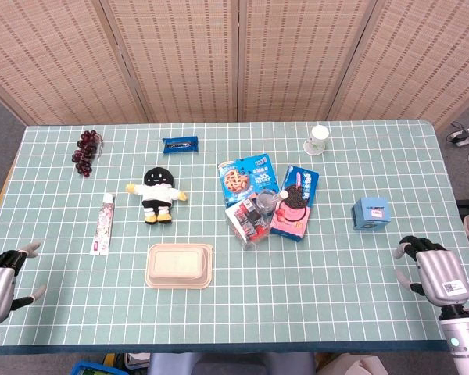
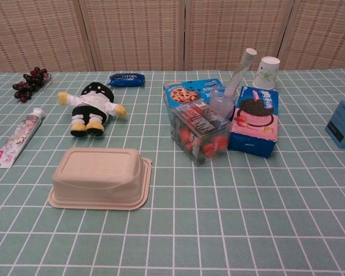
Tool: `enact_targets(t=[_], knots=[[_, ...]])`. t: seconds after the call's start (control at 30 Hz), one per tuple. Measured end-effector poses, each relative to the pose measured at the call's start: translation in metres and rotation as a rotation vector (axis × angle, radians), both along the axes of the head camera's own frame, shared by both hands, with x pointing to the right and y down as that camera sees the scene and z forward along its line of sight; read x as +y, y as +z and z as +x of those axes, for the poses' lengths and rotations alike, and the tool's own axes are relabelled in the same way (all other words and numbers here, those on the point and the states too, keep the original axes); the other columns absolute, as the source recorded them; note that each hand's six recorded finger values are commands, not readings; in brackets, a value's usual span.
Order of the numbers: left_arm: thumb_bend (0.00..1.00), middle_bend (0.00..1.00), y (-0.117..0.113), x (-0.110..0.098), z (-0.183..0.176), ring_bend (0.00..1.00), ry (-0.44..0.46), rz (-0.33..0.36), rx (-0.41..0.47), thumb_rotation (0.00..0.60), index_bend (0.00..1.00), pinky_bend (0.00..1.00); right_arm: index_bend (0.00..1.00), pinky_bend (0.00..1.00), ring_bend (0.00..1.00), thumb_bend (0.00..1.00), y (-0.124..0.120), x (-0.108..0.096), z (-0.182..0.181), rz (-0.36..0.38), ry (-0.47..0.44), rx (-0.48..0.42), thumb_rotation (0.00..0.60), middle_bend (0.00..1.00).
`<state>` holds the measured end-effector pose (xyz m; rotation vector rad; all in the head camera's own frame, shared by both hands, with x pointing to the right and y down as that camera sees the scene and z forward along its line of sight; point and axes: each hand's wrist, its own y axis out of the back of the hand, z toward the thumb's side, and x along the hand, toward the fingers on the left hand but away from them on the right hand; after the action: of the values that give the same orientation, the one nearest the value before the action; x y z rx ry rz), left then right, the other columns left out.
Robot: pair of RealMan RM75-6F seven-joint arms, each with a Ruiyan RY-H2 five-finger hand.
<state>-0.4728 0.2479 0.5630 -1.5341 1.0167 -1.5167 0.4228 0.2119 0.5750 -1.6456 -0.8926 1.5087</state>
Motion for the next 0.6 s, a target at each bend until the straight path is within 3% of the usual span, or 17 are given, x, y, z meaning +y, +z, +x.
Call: enact_targets(t=[0.23,0.33,0.4,0.6], knots=[[0.14,0.35,0.0012,-0.0007,0.0016,0.29,0.004,-0.002,0.002,0.6,0.27,0.45,0.47,0.44,0.31,0.22,0.0009,0.0003,0.0027,-0.003,0.009,0.001,0.6,0.35],[0.14,0.35,0.0012,-0.0011,0.0027,0.29,0.005,-0.001,0.006,0.6,0.27,0.45,0.37,0.45,0.31,0.22,0.0003,-0.0004,0.0023,0.004,0.01,-0.005,0.6,0.35],[0.14,0.35,0.0008,-0.0015,0.0027,0.29,0.004,0.0,0.007,0.6,0.27,0.45,0.26,0.5,0.31,0.22,0.0006,-0.0011,0.0017,0.012,0.011,-0.011,0.6,0.35],[0.14,0.35,-0.0015,-0.0031,0.0027,0.29,0.0,0.006,0.021,0.6,0.27,0.45,0.07,0.65,0.38,0.22,-0.0005,-0.003,-0.0018,0.036,0.015,-0.024,0.6,0.39]])
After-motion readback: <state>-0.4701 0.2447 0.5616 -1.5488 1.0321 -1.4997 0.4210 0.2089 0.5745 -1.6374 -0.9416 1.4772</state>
